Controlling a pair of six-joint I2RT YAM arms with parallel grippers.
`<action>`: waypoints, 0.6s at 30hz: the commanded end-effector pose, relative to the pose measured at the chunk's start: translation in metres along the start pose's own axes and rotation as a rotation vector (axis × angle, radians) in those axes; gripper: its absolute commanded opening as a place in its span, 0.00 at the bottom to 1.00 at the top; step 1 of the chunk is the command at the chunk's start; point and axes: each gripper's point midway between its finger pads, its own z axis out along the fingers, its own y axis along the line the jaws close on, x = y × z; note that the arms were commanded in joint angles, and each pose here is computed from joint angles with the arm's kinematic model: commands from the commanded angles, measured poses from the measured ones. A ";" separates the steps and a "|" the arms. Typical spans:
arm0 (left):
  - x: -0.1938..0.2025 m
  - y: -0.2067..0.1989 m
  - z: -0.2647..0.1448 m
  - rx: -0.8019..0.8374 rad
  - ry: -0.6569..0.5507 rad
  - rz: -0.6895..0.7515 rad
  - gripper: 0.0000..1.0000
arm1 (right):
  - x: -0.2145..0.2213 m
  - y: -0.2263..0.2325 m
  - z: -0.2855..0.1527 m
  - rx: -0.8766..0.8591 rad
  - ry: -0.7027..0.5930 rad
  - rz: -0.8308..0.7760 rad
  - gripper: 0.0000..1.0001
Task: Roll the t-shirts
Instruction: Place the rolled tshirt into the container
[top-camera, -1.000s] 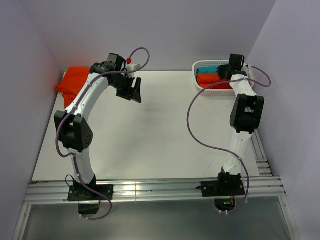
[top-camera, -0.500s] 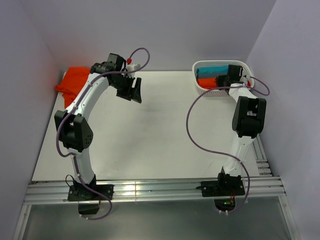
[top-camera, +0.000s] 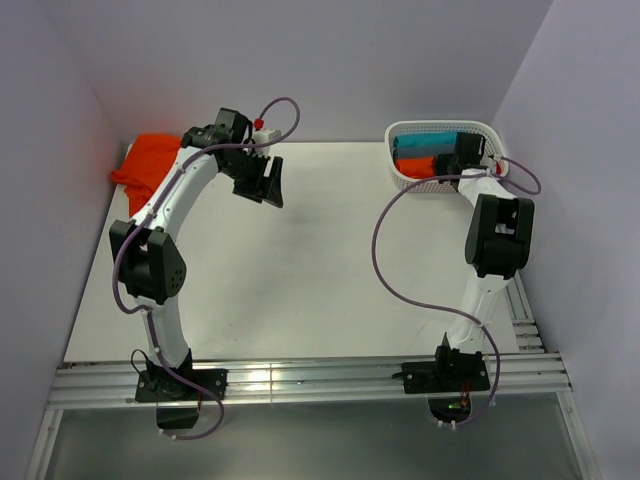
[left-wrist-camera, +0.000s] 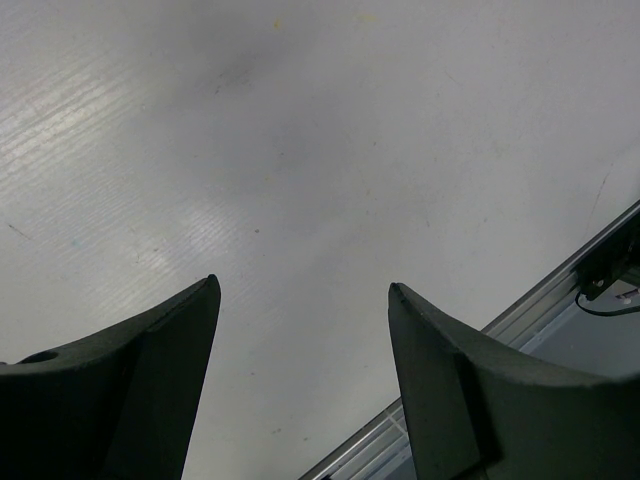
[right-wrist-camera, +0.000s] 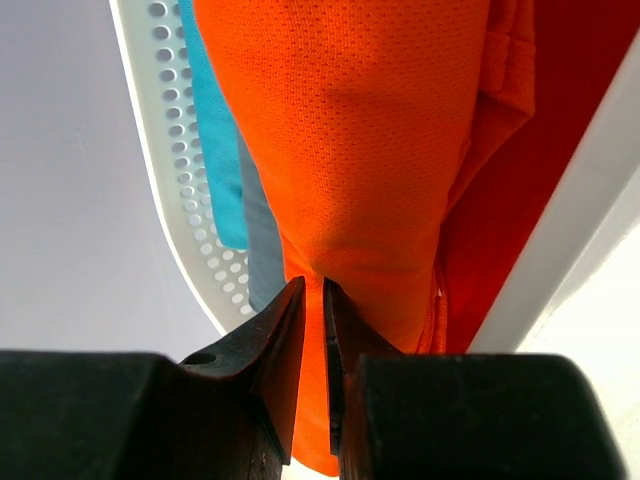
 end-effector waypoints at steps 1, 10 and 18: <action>-0.008 -0.004 -0.004 0.013 -0.033 0.008 0.73 | -0.006 -0.037 0.009 0.138 -0.028 -0.021 0.20; -0.012 -0.004 -0.001 0.022 -0.032 0.007 0.73 | -0.005 -0.050 0.019 0.223 -0.019 -0.049 0.20; -0.017 -0.005 -0.004 0.022 -0.042 0.023 0.74 | -0.002 -0.033 0.021 0.132 0.005 -0.057 0.21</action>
